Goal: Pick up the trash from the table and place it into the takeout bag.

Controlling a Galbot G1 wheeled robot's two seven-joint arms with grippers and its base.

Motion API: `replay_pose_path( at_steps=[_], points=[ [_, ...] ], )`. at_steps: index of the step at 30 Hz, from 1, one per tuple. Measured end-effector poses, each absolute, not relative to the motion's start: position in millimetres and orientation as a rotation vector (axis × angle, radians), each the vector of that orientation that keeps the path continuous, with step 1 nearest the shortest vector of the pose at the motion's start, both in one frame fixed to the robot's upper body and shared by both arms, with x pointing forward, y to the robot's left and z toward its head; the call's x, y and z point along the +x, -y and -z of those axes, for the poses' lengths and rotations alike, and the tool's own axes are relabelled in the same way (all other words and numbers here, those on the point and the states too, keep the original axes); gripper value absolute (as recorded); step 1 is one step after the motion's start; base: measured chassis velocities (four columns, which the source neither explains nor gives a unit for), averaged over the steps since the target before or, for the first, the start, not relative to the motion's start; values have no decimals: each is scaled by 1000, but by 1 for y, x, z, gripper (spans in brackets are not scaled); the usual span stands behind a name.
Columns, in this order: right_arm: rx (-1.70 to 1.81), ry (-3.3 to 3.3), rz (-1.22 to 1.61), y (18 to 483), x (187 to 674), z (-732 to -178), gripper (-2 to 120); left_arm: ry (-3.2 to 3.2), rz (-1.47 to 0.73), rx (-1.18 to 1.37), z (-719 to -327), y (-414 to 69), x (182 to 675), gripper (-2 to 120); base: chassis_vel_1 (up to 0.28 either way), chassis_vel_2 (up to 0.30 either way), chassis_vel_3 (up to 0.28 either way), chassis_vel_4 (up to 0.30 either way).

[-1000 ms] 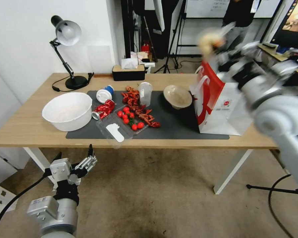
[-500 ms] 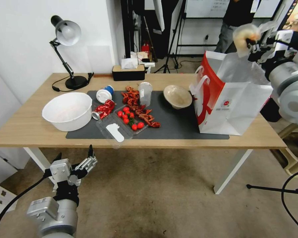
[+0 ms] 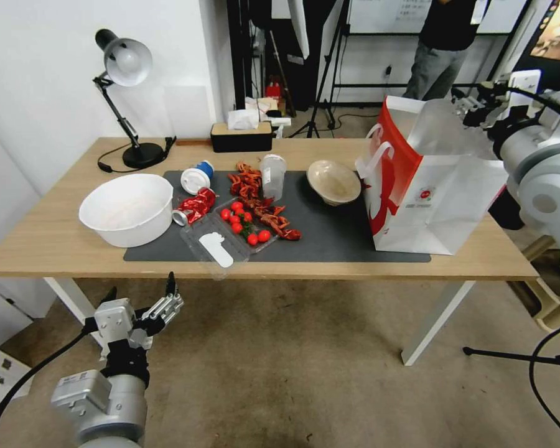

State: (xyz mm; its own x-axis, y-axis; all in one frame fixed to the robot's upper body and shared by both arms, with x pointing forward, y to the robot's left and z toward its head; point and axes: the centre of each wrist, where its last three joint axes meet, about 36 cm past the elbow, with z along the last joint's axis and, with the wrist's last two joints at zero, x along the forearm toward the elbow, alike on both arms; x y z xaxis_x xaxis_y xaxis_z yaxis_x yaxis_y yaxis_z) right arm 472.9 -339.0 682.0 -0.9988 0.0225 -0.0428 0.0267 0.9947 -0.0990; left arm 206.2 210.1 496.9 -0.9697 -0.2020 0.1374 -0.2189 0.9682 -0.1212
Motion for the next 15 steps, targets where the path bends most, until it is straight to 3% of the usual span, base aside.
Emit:
replay_pose_path(
  at_steps=[5,8,15],
  points=[
    [25,-3100,150,336,471,-679,78,2992,-201,320,-497,-211,206,100,0,0,0,0],
    [11,-3084,138,334,466,-680,94,2989,-199,318,-497,-211,206,100,0,0,0,0],
    [-44,-3041,116,325,452,-681,100,2986,-198,321,-496,-210,205,100,0,0,0,0]
  ],
)
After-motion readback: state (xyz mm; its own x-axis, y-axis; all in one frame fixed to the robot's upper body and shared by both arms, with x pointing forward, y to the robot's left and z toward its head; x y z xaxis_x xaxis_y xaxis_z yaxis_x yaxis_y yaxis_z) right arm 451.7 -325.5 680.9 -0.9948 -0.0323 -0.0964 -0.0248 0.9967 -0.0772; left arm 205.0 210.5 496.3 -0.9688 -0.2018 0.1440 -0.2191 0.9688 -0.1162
